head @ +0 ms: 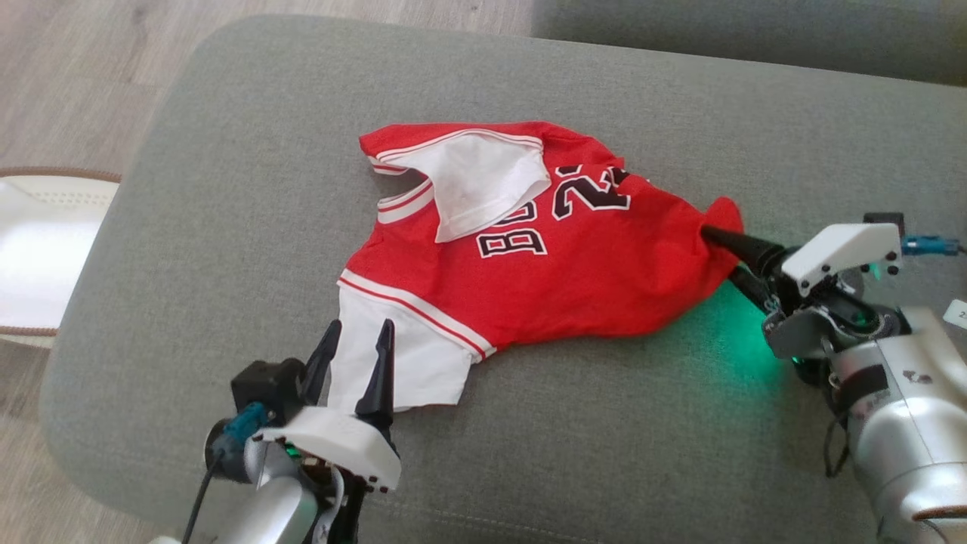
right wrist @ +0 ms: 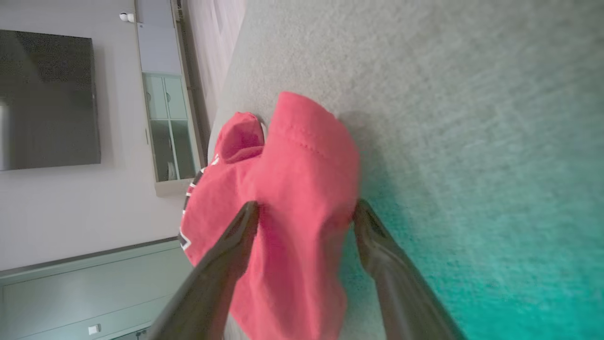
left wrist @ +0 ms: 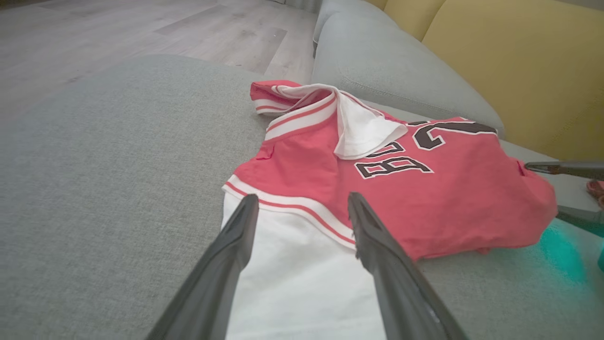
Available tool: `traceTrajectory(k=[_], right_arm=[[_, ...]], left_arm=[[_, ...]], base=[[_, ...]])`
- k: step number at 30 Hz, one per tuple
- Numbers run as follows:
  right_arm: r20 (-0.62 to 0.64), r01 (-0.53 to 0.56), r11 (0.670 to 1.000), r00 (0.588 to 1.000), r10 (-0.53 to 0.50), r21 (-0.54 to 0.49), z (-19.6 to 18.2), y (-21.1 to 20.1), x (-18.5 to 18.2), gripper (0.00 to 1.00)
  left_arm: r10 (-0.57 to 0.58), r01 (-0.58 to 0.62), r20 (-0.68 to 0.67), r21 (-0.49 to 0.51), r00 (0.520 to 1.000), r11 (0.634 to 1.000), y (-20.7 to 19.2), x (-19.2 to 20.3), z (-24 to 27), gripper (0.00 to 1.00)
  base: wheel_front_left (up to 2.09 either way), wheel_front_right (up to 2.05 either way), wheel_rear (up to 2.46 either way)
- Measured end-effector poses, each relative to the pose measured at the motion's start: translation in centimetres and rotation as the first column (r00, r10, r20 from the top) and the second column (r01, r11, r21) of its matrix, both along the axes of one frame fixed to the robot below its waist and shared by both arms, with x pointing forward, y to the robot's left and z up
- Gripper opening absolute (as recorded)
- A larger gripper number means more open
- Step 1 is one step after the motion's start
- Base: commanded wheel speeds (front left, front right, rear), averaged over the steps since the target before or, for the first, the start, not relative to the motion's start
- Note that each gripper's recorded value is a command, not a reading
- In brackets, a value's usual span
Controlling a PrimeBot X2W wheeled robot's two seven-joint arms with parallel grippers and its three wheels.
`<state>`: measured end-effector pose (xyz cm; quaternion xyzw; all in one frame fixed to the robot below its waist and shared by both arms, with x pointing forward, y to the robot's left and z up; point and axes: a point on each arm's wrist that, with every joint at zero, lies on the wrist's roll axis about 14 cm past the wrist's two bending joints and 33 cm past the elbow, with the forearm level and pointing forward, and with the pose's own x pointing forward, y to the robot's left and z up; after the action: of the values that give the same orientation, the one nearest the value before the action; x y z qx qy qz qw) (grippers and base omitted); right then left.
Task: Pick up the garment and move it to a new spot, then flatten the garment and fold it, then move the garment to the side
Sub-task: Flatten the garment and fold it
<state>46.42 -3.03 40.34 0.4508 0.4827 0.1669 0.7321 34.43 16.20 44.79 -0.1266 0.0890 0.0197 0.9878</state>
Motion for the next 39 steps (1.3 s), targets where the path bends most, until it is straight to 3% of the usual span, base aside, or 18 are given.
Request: traceTrajectory(k=[1, 2, 3, 6, 11, 14, 20, 27, 28, 29, 32, 34, 37, 39], right_arm=[[0.003, 0.004, 1.000, 1.000, -0.004, 0.013, 0.2, 0.2, 0.2, 0.69], [0.009, 0.009, 1.000, 1.000, -0.009, 0.025, 0.5, 0.5, 0.4, 0.25], [0.018, 0.021, 0.999, 1.000, -0.021, 0.036, 0.7, 0.6, 0.6, 0.00], [0.064, 0.043, 0.998, 0.997, -0.045, 0.034, 1.5, 0.5, 1.2, 0.00], [0.287, 0.045, 0.999, 0.957, -0.040, -0.012, 5.6, 0.1, 2.7, 0.00], [0.386, 0.032, 0.992, 0.922, 0.019, -0.125, 5.6, -1.0, 1.5, 0.00], [0.398, 0.032, 0.965, 0.914, 0.077, -0.260, 2.9, -5.1, -3.4, 0.00], [0.387, 0.057, 0.906, 0.914, 0.122, -0.420, 0.8, -9.6, -7.4, 0.00], [0.334, 0.046, 0.887, 0.934, 0.125, -0.460, -0.7, -10.7, -9.5, 0.69], [0.297, 0.038, 0.884, 0.948, 0.116, -0.466, -1.5, -11.0, -10.6, 1.00], [0.220, 0.014, 0.886, 0.970, 0.099, -0.463, -3.2, -10.8, -13.3, 1.00], [0.239, 0.042, 0.888, 0.968, 0.077, -0.458, -2.6, -10.8, -13.4, 1.00], [0.376, 0.146, 0.878, 0.926, 0.040, -0.455, 1.1, -11.7, -11.1, 1.00], [0.489, 0.226, 0.863, 0.872, 0.027, -0.451, 4.2, -12.4, -9.2, 1.00]], left_arm=[[0.001, -0.001, -0.004, 0.002, 1.000, 1.000, 0.0, 0.0, -0.2, 1.00], [-0.002, 0.002, -0.007, 0.000, 1.000, 1.000, -0.1, 0.0, -0.3, 1.00], [-0.003, 0.003, -0.008, 0.000, 1.000, 1.000, -0.1, 0.0, -0.3, 1.00], [-0.004, 0.004, -0.006, -0.007, 1.000, 1.000, -0.3, 0.2, -0.4, 1.00], [-0.024, 0.024, 0.000, -0.006, 1.000, 1.000, -0.8, 0.1, -0.3, 1.00], [-0.027, 0.027, -0.008, -0.014, 1.000, 1.000, -1.0, -0.1, -0.6, 1.00], [-0.078, 0.078, -0.003, -0.012, 0.997, 0.997, -2.5, 0.3, -0.7, 1.00], [-0.116, 0.116, 0.008, -0.016, 0.993, 0.993, -3.6, 1.1, -0.4, 1.00], [-0.131, 0.131, 0.007, -0.018, 0.991, 0.991, -4.1, 1.3, -0.5, 1.00], [-0.136, 0.136, 0.007, -0.018, 0.991, 0.990, -4.2, 1.3, -0.5, 1.00], [-0.151, 0.151, 0.009, -0.010, 0.989, 0.989, -4.6, 1.4, -0.5, 1.00], [-0.153, 0.154, 0.011, -0.007, 0.988, 0.988, -4.6, 1.4, -0.4, 1.00], [-0.156, 0.156, 0.013, -0.001, 0.988, 0.988, -4.5, 1.5, -0.4, 1.00], [-0.156, 0.156, 0.015, 0.000, 0.988, 0.988, -4.4, 1.4, -0.3, 1.00]], base=[[0.00, 0.00, 0.00], [0.00, 0.00, 0.00], [0.00, 0.00, 0.00], [0.00, 0.00, 0.00], [0.00, 0.00, 0.00], [0.00, 0.00, 0.00], [0.00, 0.00, 0.00], [0.00, 0.00, 0.00], [0.00, 0.00, 0.00], [0.00, 0.00, 0.00], [0.00, 0.00, 0.00], [0.00, 0.00, 0.00], [0.00, 0.00, 0.00], [0.00, 0.00, 0.00]])
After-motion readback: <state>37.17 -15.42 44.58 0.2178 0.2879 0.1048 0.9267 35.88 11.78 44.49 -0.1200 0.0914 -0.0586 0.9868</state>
